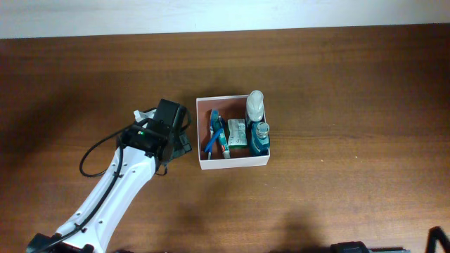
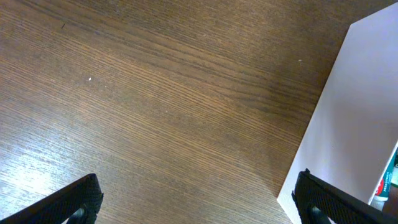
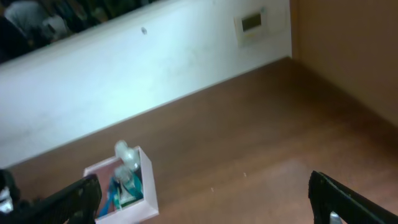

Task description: Pack container

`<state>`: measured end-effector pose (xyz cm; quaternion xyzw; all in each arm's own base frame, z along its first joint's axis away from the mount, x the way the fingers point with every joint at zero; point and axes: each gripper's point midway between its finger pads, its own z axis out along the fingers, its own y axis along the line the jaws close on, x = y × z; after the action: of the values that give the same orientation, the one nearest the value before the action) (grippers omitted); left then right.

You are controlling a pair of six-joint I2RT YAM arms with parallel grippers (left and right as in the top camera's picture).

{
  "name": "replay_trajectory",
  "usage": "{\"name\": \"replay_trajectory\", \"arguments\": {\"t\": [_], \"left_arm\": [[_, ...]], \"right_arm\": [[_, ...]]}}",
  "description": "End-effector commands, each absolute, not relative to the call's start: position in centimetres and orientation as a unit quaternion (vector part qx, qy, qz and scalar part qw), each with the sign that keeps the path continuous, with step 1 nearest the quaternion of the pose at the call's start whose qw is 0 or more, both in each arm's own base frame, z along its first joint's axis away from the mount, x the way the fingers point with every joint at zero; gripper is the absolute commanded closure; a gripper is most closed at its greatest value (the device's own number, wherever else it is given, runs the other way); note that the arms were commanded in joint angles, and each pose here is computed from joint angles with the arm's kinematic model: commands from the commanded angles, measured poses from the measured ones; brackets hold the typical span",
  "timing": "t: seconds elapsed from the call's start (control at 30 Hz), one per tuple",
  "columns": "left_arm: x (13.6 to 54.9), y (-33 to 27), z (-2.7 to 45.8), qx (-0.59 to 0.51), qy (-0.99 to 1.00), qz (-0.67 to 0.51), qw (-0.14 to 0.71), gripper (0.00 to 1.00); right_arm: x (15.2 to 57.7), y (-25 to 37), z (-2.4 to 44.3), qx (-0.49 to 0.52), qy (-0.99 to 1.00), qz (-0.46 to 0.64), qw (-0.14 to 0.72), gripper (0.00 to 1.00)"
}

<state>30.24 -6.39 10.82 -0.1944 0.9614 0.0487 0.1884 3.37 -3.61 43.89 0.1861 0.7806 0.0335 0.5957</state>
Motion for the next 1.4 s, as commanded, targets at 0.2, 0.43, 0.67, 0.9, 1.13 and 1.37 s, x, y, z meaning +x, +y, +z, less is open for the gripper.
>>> {"name": "replay_trajectory", "arguments": {"t": [0.2, 0.43, 0.67, 0.9, 1.13, 1.37], "left_arm": [[30.2, -6.0, 11.2, -0.198, 0.959, 0.052, 0.196, 0.01], [30.2, -6.0, 11.2, -0.198, 0.959, 0.053, 0.196, 0.01], [30.2, -5.9, 11.2, -0.198, 0.959, 0.053, 0.196, 0.01], [30.2, -6.0, 11.2, -0.197, 0.959, 0.053, 0.196, 0.01], [30.2, -6.0, 11.2, -0.198, 0.959, 0.052, 0.196, 0.01], [30.2, -6.0, 11.2, -0.198, 0.959, 0.052, 0.196, 0.0]], "right_arm": [[4.0, -3.7, 37.9, 0.189, 0.785, 0.029, 0.589, 0.01], [8.3, -3.0, 35.5, 0.181, 0.753, 0.052, 0.631, 0.02], [13.5, -1.5, 33.8, 0.155, 0.719, 0.092, 0.671, 0.02], [17.4, 0.4, 32.6, 0.114, 0.665, 0.142, 0.724, 0.02], [20.1, 0.6, 30.3, 0.131, 0.637, 0.174, 0.74, 0.01], [21.7, 0.5, 29.1, 0.13, 0.607, 0.176, 0.764, 0.02]]}}
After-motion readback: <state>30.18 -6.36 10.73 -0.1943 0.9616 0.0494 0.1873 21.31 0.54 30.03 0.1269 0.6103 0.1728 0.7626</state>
